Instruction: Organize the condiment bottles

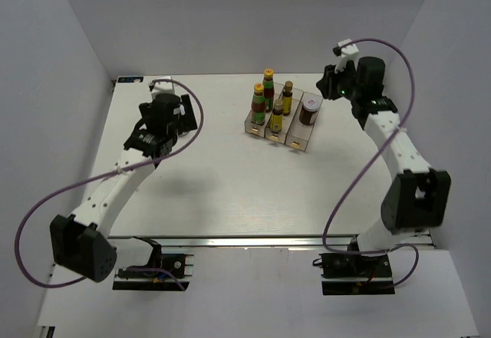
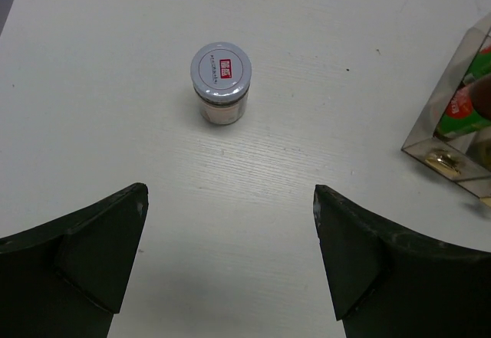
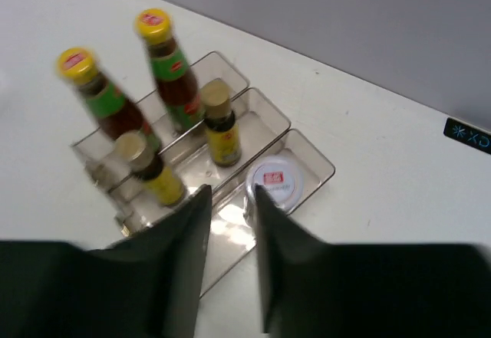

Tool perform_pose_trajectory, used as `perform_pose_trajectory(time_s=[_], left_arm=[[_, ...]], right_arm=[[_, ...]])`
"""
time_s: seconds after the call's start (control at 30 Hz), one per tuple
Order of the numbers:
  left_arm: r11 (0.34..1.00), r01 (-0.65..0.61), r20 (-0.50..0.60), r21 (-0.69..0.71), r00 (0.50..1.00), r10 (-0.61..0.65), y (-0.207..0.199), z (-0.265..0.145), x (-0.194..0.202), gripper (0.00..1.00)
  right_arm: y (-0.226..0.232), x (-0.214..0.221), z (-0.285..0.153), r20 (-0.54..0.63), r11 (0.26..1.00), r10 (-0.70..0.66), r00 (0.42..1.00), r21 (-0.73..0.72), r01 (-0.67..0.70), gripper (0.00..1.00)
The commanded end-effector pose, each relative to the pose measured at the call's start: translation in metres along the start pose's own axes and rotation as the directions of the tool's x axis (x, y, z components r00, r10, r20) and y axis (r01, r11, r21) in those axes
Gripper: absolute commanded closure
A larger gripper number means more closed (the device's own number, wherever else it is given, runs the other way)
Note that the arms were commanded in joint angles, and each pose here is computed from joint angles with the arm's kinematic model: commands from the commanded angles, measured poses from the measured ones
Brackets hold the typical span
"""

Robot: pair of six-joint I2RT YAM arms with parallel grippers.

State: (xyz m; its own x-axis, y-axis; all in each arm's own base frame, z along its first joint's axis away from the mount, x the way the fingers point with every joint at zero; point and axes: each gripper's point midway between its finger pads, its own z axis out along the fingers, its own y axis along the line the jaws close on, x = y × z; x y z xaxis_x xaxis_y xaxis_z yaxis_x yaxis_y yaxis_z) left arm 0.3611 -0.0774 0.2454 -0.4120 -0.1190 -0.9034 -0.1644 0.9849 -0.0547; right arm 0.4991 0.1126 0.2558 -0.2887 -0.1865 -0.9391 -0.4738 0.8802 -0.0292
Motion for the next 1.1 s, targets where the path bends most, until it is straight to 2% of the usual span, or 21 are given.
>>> perform_pose_trajectory(time_s=[0.0, 0.03, 0.07, 0.1, 0.2, 0.27, 0.3, 0.37, 0.4, 0.43, 0.47, 0.53, 0.77, 1.07], left_arm=[[0.999, 0.032, -0.091, 0.002, 0.995, -0.031, -0.006, 0.022, 0.001, 0.02], [0.999, 0.048, -0.106, -0.015, 0.993, -0.049, -0.005, 0.025, -0.004, 0.02], [0.998, 0.058, -0.125, -0.036, 0.99, -0.062, -0.001, 0.033, -0.004, 0.02], [0.997, 0.051, -0.168, -0.054, 0.984, -0.059, -0.001, 0.045, 0.007, 0.02], [0.994, 0.091, -0.215, -0.06, 0.971, -0.102, 0.002, 0.063, 0.008, 0.02], [0.991, 0.104, -0.264, -0.081, 0.957, -0.121, 0.006, 0.08, 0.017, 0.02], [0.991, 0.104, -0.278, -0.078, 0.953, -0.122, 0.004, 0.084, 0.02, 0.02], [0.991, 0.09, -0.311, -0.102, 0.943, -0.118, 0.008, 0.098, 0.031, 0.02], [0.99, 0.089, -0.311, -0.105, 0.943, -0.118, 0.007, 0.102, 0.029, 0.02], [0.99, 0.079, -0.344, -0.12, 0.932, -0.116, 0.011, 0.111, 0.04, 0.02], [0.99, 0.076, -0.357, -0.122, 0.927, -0.115, 0.011, 0.115, 0.044, 0.02], [0.991, 0.079, -0.377, -0.11, 0.919, -0.115, 0.012, 0.123, 0.047, 0.02], [0.993, 0.027, -0.449, -0.118, 0.89, -0.078, 0.012, 0.166, 0.072, 0.02], [0.989, -0.02, -0.444, -0.15, 0.894, -0.049, 0.017, 0.204, 0.07, 0.02]], right_arm=[[0.037, -0.027, -0.057, 0.138, 0.994, 0.026, 0.99, -0.109, -0.011, 0.73], [0.05, -0.024, -0.069, 0.143, 0.988, 0.064, 0.988, -0.149, -0.042, 1.0], [0.064, -0.009, -0.077, 0.136, 0.979, 0.083, 0.987, -0.199, -0.055, 1.0], [0.086, -0.021, -0.104, 0.182, 0.959, 0.081, 0.98, -0.28, -0.027, 1.0], [0.127, -0.015, -0.145, 0.157, 0.898, 0.138, 0.978, -0.436, -0.057, 1.0], [0.143, -0.016, -0.173, 0.147, 0.877, 0.137, 0.98, -0.477, -0.051, 1.0], [0.15, -0.014, -0.182, 0.147, 0.863, 0.135, 0.98, -0.503, -0.043, 0.97], [0.161, -0.011, -0.199, 0.168, 0.849, 0.123, 0.978, -0.528, -0.016, 0.76], [0.171, -0.005, -0.212, 0.193, 0.829, 0.103, 0.976, -0.558, 0.023, 0.63], [0.175, -0.004, -0.217, 0.219, 0.823, 0.092, 0.971, -0.566, 0.05, 0.42], [0.181, -0.003, -0.228, 0.25, 0.813, 0.085, 0.965, -0.577, 0.078, 0.33], [0.187, 0.012, -0.229, 0.254, 0.797, 0.088, 0.963, -0.598, 0.085, 0.21], [0.195, 0.022, -0.234, 0.24, 0.767, 0.084, 0.967, -0.635, 0.091, 0.18], [0.192, 0.028, -0.229, 0.243, 0.782, 0.073, 0.967, -0.616, 0.096, 0.18]])
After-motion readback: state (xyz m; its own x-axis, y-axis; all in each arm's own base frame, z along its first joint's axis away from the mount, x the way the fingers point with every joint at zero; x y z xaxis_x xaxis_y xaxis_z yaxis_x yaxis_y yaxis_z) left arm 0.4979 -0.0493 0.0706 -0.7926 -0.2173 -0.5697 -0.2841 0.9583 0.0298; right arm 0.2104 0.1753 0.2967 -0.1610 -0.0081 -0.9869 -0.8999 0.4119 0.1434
